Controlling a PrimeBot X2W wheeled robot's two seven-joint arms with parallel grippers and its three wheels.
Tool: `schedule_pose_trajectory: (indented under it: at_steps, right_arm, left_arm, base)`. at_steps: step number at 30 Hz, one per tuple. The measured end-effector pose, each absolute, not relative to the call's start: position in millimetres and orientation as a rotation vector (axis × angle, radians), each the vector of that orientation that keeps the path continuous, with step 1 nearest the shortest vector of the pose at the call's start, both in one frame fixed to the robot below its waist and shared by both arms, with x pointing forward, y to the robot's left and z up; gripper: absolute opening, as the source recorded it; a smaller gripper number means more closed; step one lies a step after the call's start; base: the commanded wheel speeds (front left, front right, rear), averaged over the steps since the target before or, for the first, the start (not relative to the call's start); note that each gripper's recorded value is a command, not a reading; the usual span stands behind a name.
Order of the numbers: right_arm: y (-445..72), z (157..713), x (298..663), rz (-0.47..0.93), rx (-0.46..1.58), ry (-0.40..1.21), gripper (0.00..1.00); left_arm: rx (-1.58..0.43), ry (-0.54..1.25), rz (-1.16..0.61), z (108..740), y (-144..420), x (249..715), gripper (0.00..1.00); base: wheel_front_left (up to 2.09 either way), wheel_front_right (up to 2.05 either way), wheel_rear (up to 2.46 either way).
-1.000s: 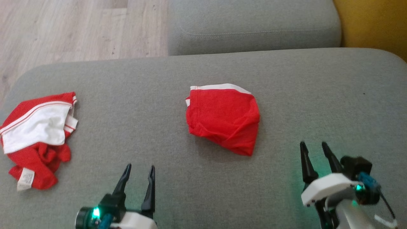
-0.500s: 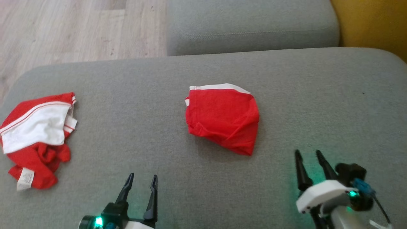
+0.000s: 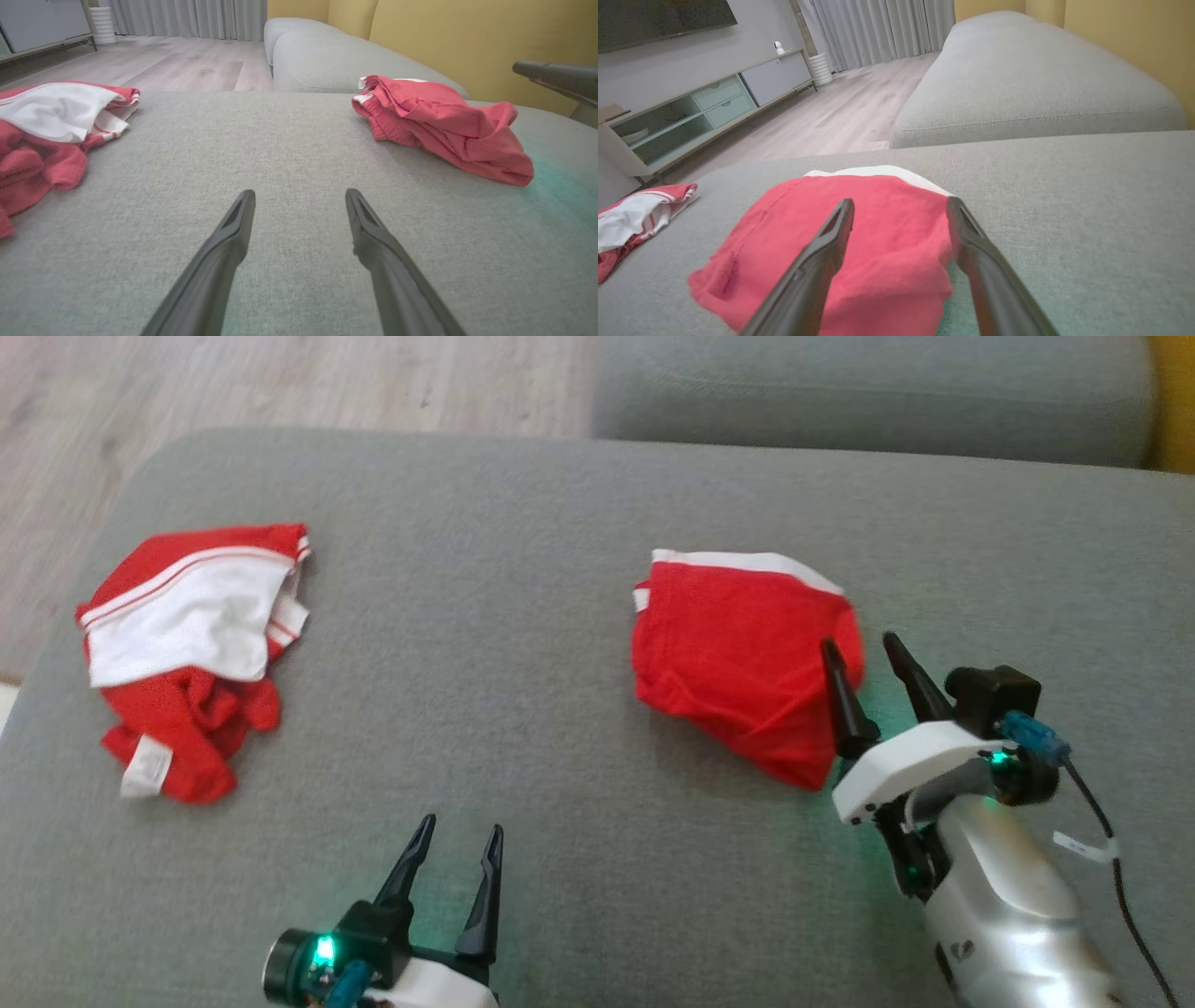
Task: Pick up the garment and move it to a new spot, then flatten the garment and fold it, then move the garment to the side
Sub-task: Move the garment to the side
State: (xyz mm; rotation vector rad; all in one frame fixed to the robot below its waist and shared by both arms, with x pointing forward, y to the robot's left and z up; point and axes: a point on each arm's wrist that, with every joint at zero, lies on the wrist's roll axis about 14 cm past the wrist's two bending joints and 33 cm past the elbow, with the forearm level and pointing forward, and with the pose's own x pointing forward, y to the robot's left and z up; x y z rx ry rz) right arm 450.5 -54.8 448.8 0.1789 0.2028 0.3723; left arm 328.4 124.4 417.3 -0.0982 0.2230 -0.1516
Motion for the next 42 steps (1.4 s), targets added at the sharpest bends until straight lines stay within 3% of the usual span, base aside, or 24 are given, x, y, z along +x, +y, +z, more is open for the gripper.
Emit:
schedule_pose_trajectory:
  at_steps: [8,9,10,11,12,13,23,31,42]
  right_arm:
    - [-63,387,457,0.309,0.183,0.399,1.0]
    - [-63,382,458,0.306,0.189,0.417,0.96]
    - [-62,377,457,0.303,0.199,0.433,0.73]
    - [-60,372,457,0.305,0.202,0.45,0.73]
    - [-59,370,457,0.306,0.208,0.454,0.23]
    - [-58,370,458,0.304,0.216,0.455,0.0]
    - [-100,391,460,0.191,0.247,0.373,0.0]
    - [-144,391,423,0.106,0.226,0.362,0.0]
    - [-220,395,351,-0.093,0.232,0.342,0.0]
  left_arm:
    - [-0.099,0.258,-0.124,408,133,335,1.0]
    - [-0.097,0.259,-0.122,407,134,337,1.0]
    - [-0.096,0.26,-0.119,407,135,339,1.0]
    - [-0.096,0.263,-0.116,406,136,340,1.0]
    - [-0.095,0.267,-0.114,405,137,340,1.0]
    - [-0.095,0.271,-0.114,404,137,340,1.0]
    - [-0.097,0.247,-0.212,410,111,351,1.0]
    - [-0.103,0.202,-0.376,424,61,364,1.0]
    - [-0.12,0.142,-0.783,450,-66,358,1.0]
  base:
    - [0.0,0.0,0.0]
    - [0.0,0.0,0.0]
    - [0.0,0.0,0.0]
    - [0.0,0.0,0.0]
    - [0.0,0.0,0.0]
    - [0.0,0.0,0.0]
    - [0.0,0.0,0.0]
    - [0.0,0.0,0.0]
    - [0.0,0.0,0.0]
